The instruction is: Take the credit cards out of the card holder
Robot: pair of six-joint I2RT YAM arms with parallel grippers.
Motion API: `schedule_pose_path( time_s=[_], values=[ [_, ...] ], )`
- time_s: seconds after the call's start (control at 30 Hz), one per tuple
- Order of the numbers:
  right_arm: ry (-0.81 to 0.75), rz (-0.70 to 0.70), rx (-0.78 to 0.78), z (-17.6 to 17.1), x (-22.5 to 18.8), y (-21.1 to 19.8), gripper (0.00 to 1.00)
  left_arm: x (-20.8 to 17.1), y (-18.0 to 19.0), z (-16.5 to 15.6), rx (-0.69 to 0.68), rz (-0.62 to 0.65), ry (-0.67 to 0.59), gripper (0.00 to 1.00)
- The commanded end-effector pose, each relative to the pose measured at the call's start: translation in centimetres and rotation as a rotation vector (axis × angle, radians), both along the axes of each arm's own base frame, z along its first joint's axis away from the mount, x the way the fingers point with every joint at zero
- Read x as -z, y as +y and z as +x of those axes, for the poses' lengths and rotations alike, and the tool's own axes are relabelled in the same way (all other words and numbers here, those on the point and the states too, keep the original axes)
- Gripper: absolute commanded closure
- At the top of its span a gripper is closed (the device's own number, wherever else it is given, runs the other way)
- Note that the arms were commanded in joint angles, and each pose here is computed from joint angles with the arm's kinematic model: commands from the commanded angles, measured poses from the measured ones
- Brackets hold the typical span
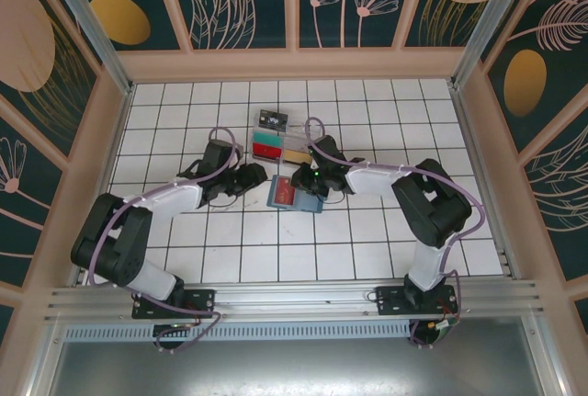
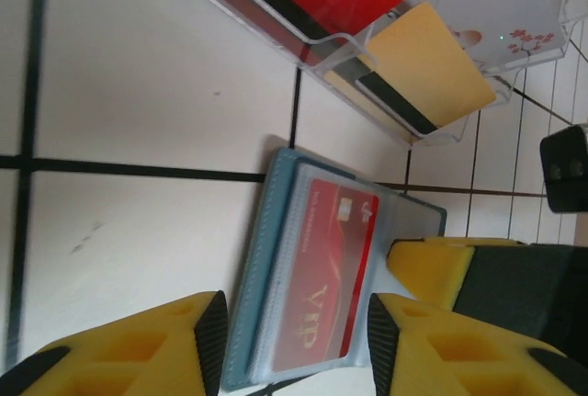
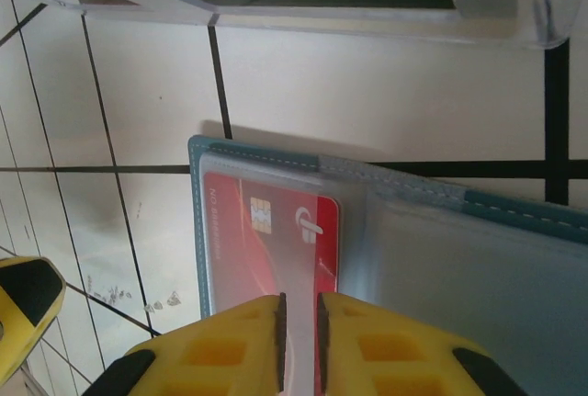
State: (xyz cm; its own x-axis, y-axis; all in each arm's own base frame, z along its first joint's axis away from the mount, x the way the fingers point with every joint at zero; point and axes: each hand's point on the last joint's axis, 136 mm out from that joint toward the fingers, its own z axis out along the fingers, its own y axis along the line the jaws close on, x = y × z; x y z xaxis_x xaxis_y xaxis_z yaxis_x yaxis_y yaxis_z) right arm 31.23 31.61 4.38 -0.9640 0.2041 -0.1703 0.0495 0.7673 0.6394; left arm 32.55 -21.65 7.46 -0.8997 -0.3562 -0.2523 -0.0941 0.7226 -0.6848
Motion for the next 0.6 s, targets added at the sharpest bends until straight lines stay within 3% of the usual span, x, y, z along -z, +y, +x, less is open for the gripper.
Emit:
schedule_pose_path(
  time_s=[0.0,0.17,0.57],
  values=[
    [0.028,0.015,-0.006,-0.5,0.2,0.3,0.82,-1.1,-2.0,1.1,0.053,-0.015,-0.031,0.58],
    [0.043,0.013,0.007,-0.6,0.7,-0.2,0.83,-0.1,-3.6,1.4,0.089,0.016,-0.01,0.69],
    [0.106,-0.017,0.02,-0.7,2.3,-1.2,0.79,3.0,-4.4,1.3,0.085,0.046,0.064,0.75]
  ],
)
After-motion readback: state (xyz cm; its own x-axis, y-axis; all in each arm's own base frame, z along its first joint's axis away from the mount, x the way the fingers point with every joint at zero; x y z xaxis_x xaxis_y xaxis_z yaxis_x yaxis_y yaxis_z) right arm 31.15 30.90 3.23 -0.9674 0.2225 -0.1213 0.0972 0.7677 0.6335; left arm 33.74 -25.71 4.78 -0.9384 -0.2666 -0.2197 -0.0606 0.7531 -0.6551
